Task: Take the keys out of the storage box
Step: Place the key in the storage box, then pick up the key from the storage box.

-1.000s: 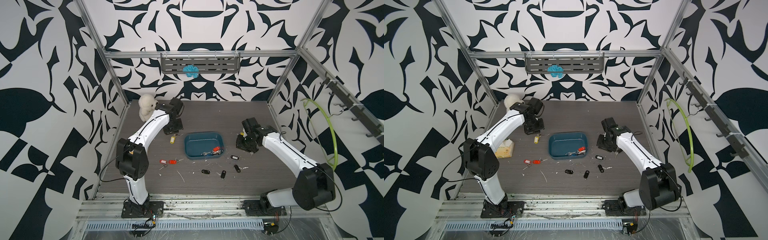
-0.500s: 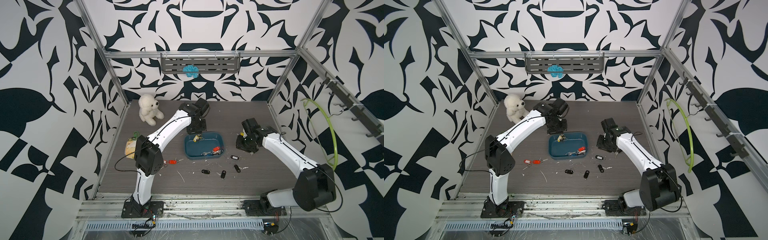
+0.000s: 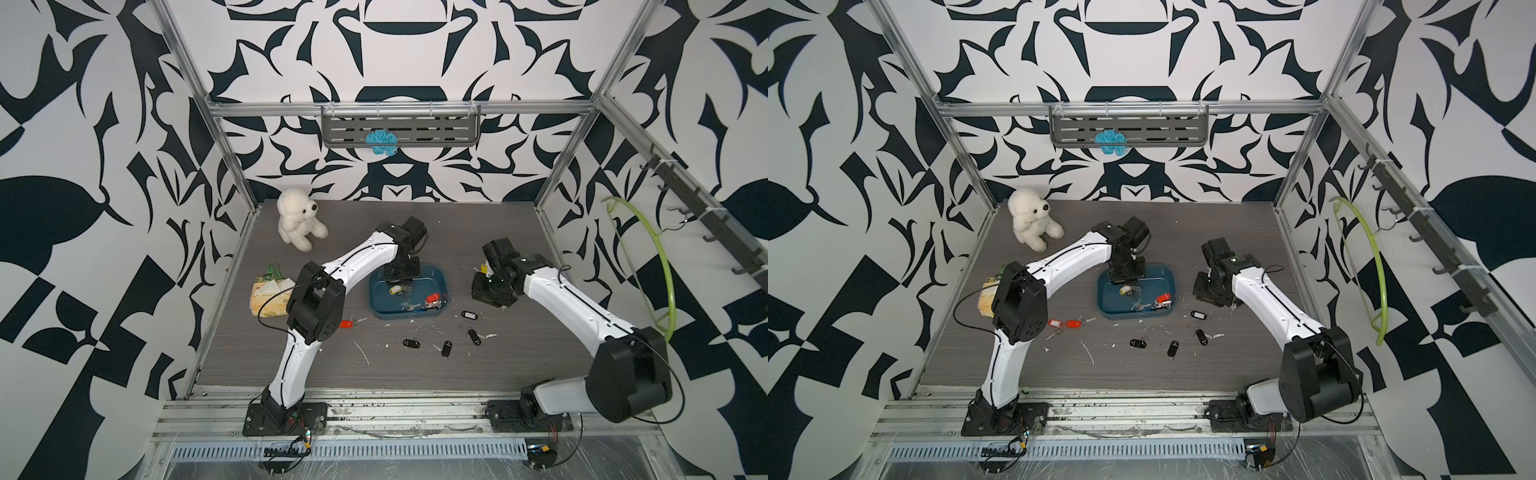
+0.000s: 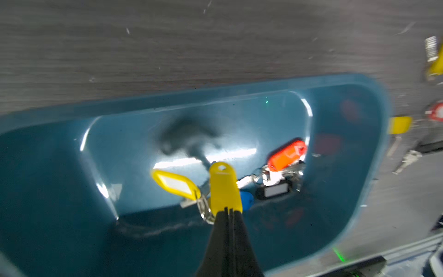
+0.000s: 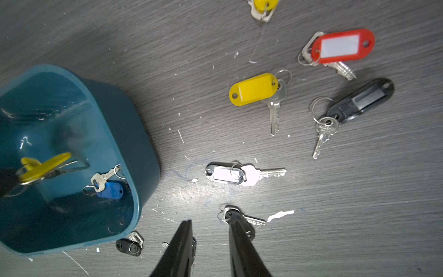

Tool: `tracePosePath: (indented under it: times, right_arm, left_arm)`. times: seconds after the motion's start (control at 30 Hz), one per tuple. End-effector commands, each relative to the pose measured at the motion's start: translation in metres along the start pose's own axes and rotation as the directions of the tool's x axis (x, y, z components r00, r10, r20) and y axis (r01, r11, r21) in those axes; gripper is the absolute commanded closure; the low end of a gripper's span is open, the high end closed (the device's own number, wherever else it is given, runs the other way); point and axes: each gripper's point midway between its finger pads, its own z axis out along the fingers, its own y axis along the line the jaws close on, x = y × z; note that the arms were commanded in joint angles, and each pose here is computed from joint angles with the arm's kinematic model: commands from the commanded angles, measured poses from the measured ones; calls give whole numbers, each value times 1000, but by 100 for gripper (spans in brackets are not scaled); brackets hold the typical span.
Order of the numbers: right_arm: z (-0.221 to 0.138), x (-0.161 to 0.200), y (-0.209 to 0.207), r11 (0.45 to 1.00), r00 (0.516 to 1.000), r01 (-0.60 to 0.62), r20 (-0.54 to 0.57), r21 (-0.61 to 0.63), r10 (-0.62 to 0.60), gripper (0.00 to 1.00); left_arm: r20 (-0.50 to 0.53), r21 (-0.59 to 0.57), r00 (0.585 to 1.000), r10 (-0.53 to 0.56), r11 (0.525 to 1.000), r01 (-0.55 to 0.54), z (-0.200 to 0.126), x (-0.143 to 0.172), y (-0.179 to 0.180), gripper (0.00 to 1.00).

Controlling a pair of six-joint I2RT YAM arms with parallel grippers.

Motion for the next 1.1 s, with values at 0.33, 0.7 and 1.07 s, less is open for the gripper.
tracePosePath:
  times: [0.33,0.7,1.07]
  right_arm:
    - [-3,0,5,1000,1000,-2,15,-15,2,67]
    - [0,2,5,1000,1000,6,3,-15,-6,67]
    - [2,4,5,1000,1000,8,-7,-19,-8,67]
  left_arm:
    - [22,-47,1000,11,999,-10,5,3,17,1]
    - [26,-37,1000,0,999,1,19,-5,12,13]
    - [4,-75,1000,-3,997,4,43,-8,14,38]
